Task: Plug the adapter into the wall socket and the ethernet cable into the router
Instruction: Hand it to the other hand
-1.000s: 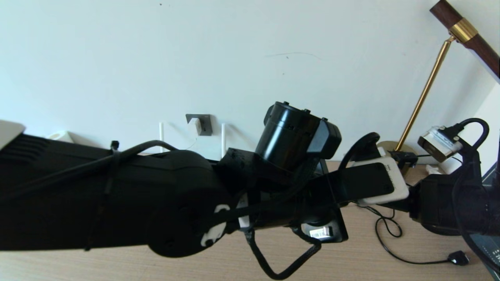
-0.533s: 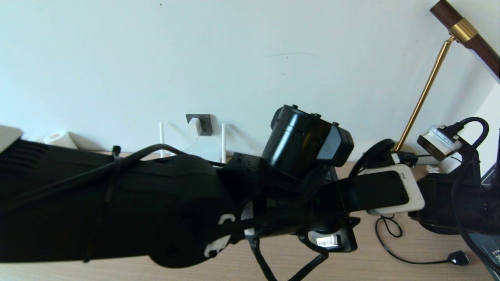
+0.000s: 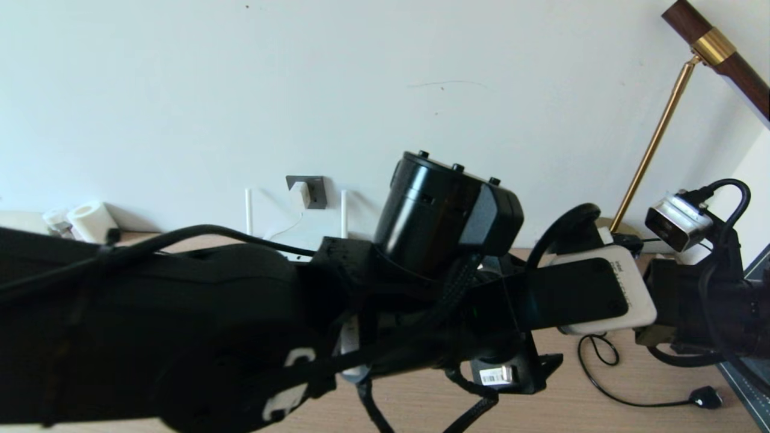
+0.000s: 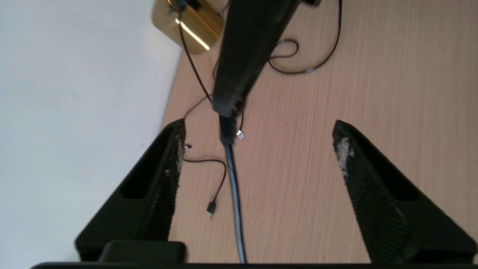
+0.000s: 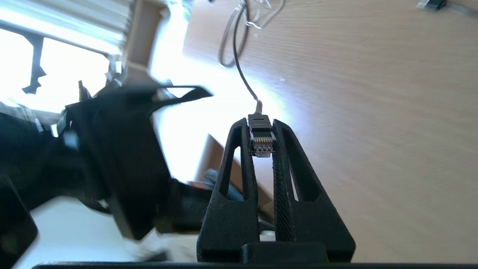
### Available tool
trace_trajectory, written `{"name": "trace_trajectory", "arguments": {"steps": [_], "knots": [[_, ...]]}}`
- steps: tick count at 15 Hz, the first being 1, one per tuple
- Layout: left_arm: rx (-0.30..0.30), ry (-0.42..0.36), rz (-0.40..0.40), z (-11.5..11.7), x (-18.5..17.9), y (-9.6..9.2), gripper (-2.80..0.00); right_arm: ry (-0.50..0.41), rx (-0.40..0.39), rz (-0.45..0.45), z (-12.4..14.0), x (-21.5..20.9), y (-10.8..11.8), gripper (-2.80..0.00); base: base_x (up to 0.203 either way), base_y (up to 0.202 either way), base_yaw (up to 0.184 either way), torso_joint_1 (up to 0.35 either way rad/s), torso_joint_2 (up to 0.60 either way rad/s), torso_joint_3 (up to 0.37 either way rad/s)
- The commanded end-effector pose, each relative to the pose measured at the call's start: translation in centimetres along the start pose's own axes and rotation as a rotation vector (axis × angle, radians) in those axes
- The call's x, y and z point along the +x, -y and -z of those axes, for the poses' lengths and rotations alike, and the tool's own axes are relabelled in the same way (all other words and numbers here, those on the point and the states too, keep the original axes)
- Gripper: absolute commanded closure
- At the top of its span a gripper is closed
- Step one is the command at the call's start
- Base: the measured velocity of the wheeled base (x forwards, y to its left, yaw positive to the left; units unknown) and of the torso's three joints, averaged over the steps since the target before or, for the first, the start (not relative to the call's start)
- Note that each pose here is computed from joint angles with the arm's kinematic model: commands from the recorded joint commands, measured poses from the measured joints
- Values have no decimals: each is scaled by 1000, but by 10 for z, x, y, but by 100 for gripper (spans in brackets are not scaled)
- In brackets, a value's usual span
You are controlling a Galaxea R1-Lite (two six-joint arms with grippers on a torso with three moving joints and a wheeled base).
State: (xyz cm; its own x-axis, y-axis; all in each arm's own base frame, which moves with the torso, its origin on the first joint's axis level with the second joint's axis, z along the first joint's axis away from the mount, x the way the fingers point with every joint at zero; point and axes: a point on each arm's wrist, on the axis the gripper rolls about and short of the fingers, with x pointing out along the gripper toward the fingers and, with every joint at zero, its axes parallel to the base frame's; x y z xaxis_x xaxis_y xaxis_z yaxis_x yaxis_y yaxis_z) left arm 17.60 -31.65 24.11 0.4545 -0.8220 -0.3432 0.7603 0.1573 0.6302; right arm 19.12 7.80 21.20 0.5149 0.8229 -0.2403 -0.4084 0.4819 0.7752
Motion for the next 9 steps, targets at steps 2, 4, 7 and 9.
{"name": "trace_trajectory", "arguments": {"steps": [2,4,7,9], "knots": [[-34,46,-84,0,-59,-7,-280,15,132,-34,-13,2,-9,0,0,0,0,0,0,0],[-88,18,-177,23,-85,-21,-280,-16,230,-59,-25,9,-14,0,0,0,0,0,0,0],[-204,19,-254,63,-107,-48,-280,-95,415,-43,-49,31,-14,0,0,0,0,0,0,0],[-204,87,-323,84,-108,-66,-280,-159,517,-34,-63,43,-16,0,0,0,0,0,0,0]]}}
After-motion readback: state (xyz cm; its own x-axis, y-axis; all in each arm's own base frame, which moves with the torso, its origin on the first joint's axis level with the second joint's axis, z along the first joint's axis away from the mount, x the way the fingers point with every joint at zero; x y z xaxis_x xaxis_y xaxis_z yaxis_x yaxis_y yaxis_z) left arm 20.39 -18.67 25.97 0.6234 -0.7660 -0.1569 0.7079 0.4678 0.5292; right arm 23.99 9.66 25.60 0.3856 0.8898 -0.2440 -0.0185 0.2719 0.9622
